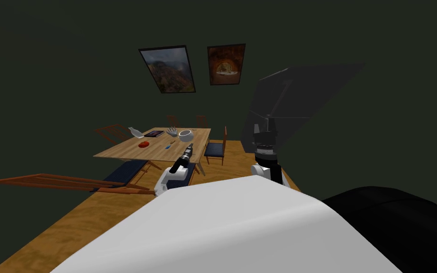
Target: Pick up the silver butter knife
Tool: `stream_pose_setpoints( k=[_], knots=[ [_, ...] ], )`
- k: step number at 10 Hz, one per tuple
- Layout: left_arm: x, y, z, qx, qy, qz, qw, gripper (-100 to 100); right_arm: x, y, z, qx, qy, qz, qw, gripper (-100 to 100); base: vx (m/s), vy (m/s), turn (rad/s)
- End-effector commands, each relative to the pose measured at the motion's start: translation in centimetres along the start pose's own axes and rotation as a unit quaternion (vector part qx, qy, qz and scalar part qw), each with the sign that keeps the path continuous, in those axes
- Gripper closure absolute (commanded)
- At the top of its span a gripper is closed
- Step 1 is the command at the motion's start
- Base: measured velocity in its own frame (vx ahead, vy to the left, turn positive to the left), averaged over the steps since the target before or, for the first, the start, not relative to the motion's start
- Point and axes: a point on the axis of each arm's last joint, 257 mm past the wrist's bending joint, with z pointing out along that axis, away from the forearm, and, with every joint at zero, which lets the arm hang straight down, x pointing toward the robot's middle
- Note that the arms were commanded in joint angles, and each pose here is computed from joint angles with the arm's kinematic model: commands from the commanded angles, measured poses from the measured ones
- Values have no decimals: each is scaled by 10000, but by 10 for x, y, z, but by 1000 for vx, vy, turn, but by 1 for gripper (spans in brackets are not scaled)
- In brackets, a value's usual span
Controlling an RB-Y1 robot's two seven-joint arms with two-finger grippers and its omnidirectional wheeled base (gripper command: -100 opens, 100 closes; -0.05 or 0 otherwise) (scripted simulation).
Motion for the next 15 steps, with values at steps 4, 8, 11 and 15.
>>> stream_pose_setpoints(
  k=[4,8,11,15],
  knots=[
    [-8,63,14,-992,51,202,9948,-100,0,0,0,0,0,0,10000,0,15,-24,-50],
    [-21,109,18,-1734,25,364,9842,-100,0,0,0,0,0,0,10000,0,30,-24,-52],
    [-31,155,13,-2356,-11,439,9709,-100,0,0,0,0,0,0,10000,0,43,-18,-45],
    [-57,205,2,-3133,-132,568,9479,-100,0,0,0,0,0,0,10000,0,57,-27,-57]
  ],
)
